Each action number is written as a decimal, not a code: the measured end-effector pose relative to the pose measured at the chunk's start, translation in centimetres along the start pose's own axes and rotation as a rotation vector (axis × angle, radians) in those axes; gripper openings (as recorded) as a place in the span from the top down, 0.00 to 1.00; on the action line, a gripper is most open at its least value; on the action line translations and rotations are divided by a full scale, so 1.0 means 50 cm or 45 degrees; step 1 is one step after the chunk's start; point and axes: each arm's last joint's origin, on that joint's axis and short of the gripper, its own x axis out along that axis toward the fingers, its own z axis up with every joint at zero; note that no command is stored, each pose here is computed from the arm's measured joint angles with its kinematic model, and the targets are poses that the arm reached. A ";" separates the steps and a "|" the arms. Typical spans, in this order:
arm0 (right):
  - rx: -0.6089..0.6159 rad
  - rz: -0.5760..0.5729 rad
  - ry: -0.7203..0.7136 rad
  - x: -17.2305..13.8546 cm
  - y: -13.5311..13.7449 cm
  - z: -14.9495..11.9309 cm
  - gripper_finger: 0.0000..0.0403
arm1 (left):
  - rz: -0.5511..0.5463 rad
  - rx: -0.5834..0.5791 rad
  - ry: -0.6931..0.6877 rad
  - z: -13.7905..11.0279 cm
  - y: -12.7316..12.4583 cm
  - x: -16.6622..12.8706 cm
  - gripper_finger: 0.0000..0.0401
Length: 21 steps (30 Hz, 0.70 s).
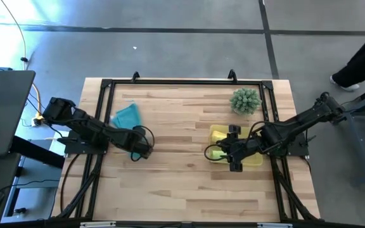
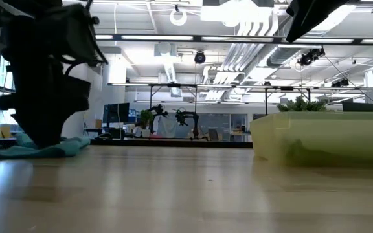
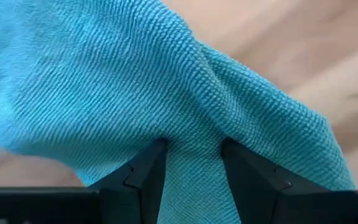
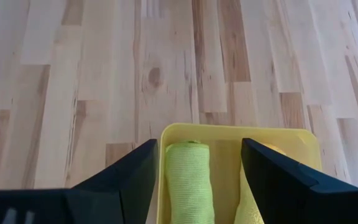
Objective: Roll microfiber towels into tight, uniform cylinder then place into a basket
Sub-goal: Fold the blue microfiber towel
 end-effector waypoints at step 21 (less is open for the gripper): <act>0.002 0.003 -0.006 0.000 0.000 0.001 0.44 | -0.502 -0.179 -0.258 -0.003 -0.117 0.024 0.62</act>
